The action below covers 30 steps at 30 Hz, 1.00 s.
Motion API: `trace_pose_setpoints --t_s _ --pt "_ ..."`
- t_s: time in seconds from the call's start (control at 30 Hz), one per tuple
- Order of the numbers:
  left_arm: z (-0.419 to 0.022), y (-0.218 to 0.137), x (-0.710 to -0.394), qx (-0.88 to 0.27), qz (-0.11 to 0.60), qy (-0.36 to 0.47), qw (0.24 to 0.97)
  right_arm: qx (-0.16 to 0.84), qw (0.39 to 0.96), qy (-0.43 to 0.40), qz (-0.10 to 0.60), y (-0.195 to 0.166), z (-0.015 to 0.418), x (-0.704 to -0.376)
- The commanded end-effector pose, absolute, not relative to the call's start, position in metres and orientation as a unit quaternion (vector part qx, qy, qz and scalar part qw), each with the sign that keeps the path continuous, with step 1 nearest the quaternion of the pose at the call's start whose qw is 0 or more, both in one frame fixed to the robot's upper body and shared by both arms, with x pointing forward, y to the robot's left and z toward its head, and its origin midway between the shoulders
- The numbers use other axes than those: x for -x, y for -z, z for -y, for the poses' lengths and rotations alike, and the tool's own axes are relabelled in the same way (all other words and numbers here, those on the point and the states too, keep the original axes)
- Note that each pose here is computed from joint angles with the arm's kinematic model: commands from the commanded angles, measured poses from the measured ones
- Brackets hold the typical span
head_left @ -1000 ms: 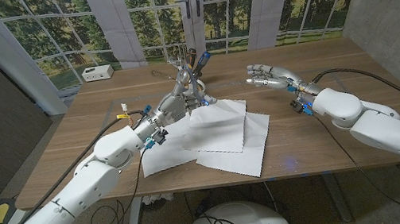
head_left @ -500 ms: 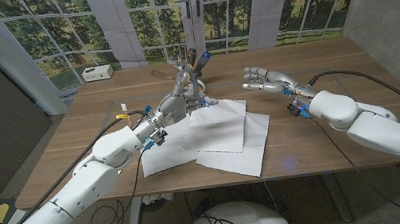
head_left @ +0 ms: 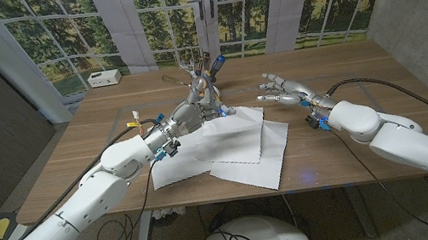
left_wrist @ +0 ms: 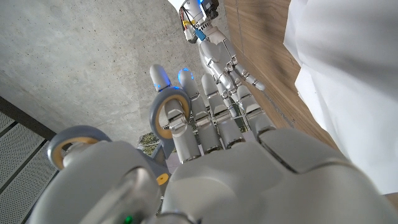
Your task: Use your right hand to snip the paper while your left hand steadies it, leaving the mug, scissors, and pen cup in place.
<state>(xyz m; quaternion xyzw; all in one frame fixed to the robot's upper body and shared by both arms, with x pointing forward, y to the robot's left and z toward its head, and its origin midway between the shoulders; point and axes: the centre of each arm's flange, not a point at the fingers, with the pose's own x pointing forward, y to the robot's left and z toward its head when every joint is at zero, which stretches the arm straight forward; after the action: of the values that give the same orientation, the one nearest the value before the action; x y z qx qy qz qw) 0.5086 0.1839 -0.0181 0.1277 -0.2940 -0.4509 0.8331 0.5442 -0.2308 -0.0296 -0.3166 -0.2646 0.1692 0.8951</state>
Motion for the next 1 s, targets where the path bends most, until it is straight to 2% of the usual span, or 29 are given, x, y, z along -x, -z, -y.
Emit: trace_pose_setpoints --t_s 0.03,1.0 --pt "-0.182 0.018 -0.513 -0.127 0.292 0.452 0.833 0.338 0.888 -0.151 0.275 0.028 0.223 -0.543" --pt "-0.176 0.017 -0.523 -0.135 0.291 0.464 0.826 0.4 0.865 -0.102 0.285 0.035 0.196 -0.542"
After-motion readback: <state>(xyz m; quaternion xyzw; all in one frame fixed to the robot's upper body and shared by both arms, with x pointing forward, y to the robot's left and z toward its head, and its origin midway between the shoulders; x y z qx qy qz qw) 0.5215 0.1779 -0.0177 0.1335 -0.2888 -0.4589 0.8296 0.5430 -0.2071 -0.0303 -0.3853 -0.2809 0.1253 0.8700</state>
